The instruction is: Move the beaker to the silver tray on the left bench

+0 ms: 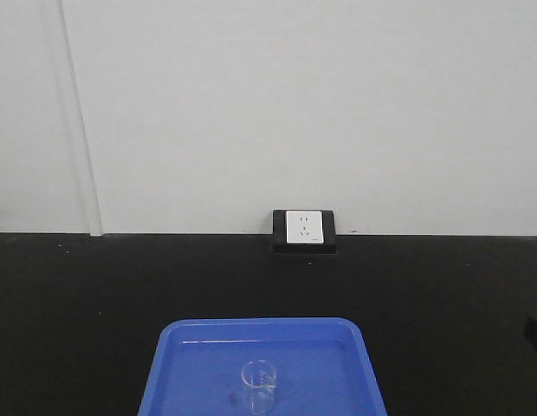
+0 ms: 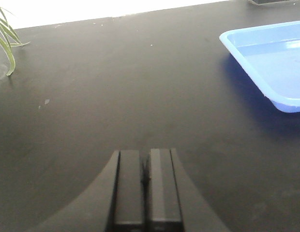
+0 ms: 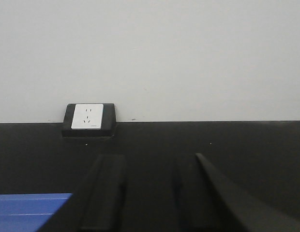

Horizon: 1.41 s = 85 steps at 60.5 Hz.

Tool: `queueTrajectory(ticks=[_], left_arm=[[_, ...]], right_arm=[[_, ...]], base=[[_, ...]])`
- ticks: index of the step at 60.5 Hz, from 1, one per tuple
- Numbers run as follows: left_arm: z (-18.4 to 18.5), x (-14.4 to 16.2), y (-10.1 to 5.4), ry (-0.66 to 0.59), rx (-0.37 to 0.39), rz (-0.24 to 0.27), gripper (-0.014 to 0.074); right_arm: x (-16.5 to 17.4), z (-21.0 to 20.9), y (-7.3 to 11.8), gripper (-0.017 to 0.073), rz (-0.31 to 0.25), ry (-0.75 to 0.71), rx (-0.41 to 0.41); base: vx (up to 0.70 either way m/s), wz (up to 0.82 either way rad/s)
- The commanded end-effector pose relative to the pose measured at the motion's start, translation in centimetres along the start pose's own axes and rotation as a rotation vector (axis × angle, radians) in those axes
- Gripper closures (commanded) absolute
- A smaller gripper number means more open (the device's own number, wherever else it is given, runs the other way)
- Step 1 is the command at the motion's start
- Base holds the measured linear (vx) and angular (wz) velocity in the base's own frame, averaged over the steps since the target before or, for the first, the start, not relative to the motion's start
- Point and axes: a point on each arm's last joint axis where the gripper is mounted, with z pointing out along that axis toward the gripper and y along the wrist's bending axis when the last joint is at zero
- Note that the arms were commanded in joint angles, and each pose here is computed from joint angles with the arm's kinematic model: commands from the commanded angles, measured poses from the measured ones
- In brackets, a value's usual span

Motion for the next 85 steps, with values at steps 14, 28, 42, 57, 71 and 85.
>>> queueTrajectory(ticks=[14,28,42,57,71,85], left_arm=[[0.2,-0.1,-0.1,-0.063,0.006,-0.003,0.0592],[0.2,-0.1,-0.1,-0.063,0.006,-0.003,0.0592],[0.2,-0.1,-0.1,-0.063,0.006,-0.003,0.0592],[0.2,-0.1,-0.1,-0.063,0.006,-0.003,0.0592],[0.2,-0.1,-0.1,-0.063,0.006,-0.003,0.0592],[0.2,-0.1,-0.1,-0.063,0.006,-0.003,0.0592]], right_arm=[[-2.6,-0.3,0.1,-0.0167,0.040,-0.177,-0.016],[-1.6,1.2,0.7,-0.0129,0.009,-0.139,-0.058],[2.6,4.3,6.5,-0.0050,-0.153,0.012,-0.330],[9.8,6.5,13.8,-0.0035,-0.196,0.154,-0.614],[14.9,8.5,15.9,-0.0035,-0.123,0.157,-0.695],[17.7,11.1,17.1,-0.0035,-0.079,0.132,-0.718]], base=[[0.00,0.00],[0.00,0.00],[0.00,0.00],[0.00,0.00],[0.00,0.00],[0.00,0.00]])
